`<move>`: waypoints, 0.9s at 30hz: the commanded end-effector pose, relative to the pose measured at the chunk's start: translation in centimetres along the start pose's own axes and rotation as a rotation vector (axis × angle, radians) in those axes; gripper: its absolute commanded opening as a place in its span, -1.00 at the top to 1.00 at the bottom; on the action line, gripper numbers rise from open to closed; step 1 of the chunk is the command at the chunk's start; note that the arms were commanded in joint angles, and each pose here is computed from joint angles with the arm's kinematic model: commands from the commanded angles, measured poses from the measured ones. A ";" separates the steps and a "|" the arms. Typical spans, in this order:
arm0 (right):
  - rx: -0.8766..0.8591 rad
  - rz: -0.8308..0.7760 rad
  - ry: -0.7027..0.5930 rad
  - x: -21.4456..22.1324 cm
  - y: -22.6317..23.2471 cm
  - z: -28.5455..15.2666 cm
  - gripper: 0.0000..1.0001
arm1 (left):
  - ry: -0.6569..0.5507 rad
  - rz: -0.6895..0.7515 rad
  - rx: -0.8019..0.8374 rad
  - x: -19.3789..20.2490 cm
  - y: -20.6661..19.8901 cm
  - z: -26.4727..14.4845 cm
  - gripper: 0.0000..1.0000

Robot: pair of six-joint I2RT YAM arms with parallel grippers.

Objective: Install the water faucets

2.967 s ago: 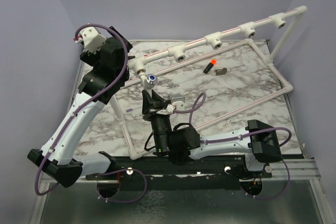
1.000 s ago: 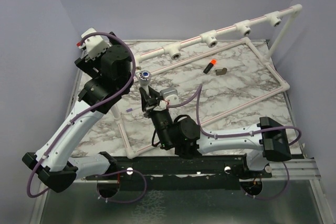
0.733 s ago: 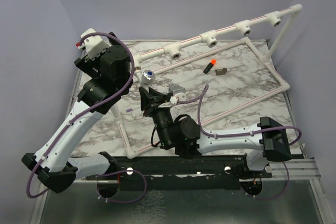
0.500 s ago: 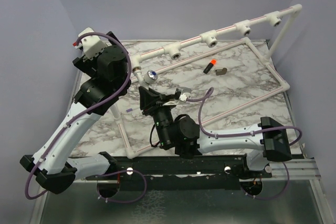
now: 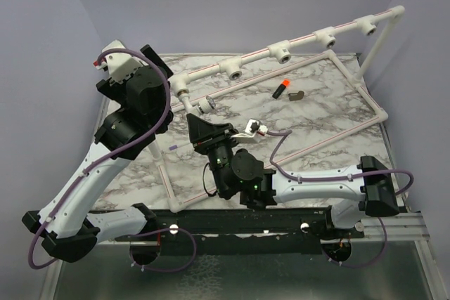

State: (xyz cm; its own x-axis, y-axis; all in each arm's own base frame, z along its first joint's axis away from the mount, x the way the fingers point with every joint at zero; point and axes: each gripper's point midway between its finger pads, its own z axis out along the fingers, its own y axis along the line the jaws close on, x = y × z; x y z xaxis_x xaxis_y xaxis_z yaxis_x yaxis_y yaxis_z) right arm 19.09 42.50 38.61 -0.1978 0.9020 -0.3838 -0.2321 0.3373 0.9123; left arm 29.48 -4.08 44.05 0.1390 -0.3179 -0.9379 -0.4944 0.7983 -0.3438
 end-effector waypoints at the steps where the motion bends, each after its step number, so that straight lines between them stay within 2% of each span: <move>1: 0.065 0.137 0.006 0.9 -1.2 0.3 0.99 | 0.008 0.001 0.016 -0.2 0.3 -0.7 -0.98; 17: 0.117 0.485 0.091 4.2 -2.3 -0.1 0.99 | 0.021 0.003 0.042 0.6 0.0 -1.8 -0.98; 27: 0.105 0.527 0.124 5.6 -1.6 0.1 0.99 | -0.001 -0.013 0.028 -0.5 1.2 -2.5 -0.98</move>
State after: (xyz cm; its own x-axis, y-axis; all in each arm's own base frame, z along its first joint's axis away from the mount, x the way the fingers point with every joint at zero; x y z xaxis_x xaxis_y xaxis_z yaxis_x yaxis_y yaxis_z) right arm 19.30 44.19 38.35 -0.2910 0.9313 0.2190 -0.0044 -0.2302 0.9731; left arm 27.81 -5.64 43.83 0.1212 -0.3366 -0.9338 -0.4371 0.8265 -0.3546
